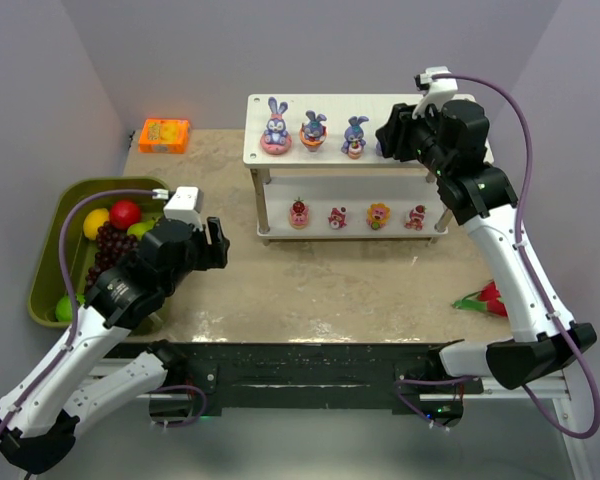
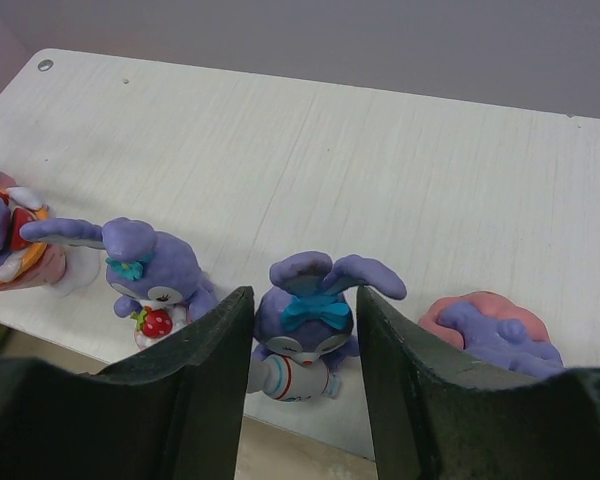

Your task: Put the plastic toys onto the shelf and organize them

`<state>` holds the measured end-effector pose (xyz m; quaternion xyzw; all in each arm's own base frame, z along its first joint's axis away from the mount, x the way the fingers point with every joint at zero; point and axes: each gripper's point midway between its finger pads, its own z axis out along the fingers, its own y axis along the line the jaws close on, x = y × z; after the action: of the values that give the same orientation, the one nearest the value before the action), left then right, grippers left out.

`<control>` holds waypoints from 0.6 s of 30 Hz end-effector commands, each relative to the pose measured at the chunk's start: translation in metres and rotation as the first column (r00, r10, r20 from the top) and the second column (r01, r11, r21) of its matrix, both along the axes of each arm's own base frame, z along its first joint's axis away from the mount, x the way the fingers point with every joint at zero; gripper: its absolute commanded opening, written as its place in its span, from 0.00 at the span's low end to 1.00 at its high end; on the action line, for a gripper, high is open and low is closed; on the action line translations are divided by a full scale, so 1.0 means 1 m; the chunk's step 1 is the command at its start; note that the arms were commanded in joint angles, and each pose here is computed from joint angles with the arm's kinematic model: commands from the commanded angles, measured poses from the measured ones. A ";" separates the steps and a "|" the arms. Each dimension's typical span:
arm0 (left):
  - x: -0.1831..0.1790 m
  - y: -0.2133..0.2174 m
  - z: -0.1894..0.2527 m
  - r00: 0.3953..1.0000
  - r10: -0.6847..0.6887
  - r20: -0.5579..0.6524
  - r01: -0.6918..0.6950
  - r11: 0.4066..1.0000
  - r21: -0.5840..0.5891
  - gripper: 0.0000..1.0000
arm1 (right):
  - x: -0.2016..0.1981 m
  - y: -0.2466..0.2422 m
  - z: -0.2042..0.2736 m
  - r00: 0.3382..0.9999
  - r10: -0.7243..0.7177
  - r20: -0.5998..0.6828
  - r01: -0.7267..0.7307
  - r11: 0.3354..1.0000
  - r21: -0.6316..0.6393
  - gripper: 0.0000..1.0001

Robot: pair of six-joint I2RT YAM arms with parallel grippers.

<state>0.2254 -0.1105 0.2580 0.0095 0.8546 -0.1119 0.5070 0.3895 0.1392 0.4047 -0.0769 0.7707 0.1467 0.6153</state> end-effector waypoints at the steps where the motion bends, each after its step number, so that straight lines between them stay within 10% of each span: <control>1: 0.003 0.001 -0.001 1.000 0.024 0.003 -0.024 1.000 -0.012 0.68 | -0.004 -0.004 0.016 0.999 -0.021 0.033 0.021 1.000 0.022 0.50; 18: 0.002 0.004 -0.004 0.999 0.033 -0.002 -0.033 0.999 -0.001 0.68 | 0.005 -0.003 0.016 0.998 -0.052 0.021 0.050 0.996 0.074 0.50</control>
<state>0.2250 -0.1093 0.2506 0.0099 0.8595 -0.1051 0.5002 0.3907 0.1384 0.4024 -0.0555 0.7750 0.1529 0.6106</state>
